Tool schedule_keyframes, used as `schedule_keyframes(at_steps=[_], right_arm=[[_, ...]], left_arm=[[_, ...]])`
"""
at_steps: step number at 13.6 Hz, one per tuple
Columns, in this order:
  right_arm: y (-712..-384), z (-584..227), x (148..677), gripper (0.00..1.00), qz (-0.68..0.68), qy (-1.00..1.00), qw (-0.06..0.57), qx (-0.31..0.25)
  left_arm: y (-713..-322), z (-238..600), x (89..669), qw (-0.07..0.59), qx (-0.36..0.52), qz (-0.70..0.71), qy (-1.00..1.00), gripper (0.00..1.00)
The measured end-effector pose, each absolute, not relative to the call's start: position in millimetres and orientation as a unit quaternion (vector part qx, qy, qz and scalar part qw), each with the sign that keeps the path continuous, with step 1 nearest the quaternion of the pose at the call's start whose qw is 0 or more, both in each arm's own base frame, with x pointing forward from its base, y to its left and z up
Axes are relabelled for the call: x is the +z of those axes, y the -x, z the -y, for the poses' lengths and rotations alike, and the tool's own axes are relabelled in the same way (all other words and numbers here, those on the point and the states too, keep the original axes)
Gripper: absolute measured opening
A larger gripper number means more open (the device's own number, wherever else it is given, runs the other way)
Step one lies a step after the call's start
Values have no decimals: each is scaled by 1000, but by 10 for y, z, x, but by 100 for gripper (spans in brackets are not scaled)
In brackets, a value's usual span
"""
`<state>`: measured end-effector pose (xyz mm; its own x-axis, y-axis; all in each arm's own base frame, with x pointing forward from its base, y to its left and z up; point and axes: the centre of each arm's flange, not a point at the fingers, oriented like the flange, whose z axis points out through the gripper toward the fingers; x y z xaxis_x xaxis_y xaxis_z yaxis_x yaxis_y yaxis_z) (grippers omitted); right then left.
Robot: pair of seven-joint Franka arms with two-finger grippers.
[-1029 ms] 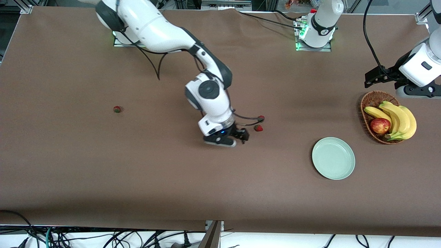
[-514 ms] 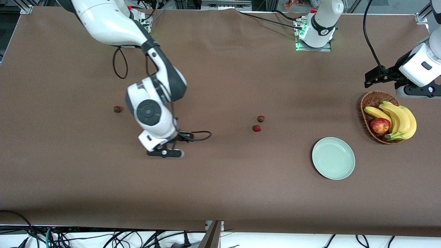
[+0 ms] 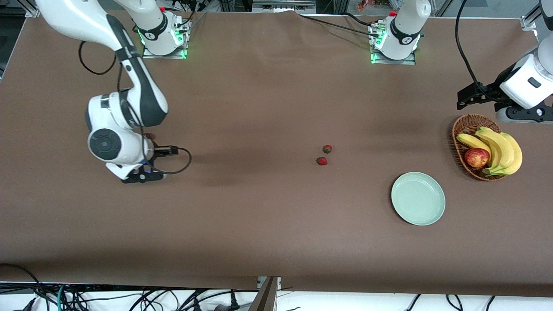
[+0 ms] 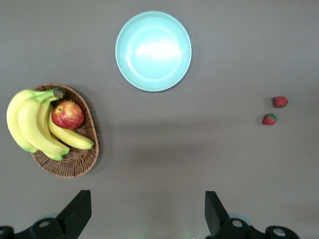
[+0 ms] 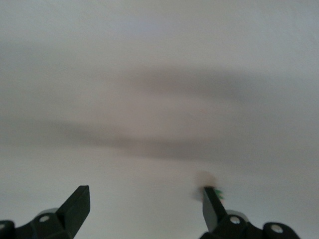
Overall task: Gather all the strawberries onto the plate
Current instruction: 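Move the right gripper to the third strawberry while the left gripper approaches, then grasp a mid-table strawberry with the left gripper while the right gripper grasps another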
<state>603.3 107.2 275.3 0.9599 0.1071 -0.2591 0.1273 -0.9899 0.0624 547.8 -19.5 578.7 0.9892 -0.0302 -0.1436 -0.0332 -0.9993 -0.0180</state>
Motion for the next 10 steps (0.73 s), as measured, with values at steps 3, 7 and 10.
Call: schedule_keyframes(at_steps=[3, 7, 10], right_arm=[[-5638, -613, 2344, 100, -77, -990, 41, -110], [-5262, -263, 1979, 100, -101, -988, 38, -115], [-5159, -209, 1896, 100, -102, -987, 36, -116]], left_arm=[[-5557, 469, 5411, 10, 117, -42, 992, 100], [-5956, 1363, 4285, -14, 121, -115, 986, 100], [-6019, 1985, 3376, -49, 77, -130, 987, 100]])
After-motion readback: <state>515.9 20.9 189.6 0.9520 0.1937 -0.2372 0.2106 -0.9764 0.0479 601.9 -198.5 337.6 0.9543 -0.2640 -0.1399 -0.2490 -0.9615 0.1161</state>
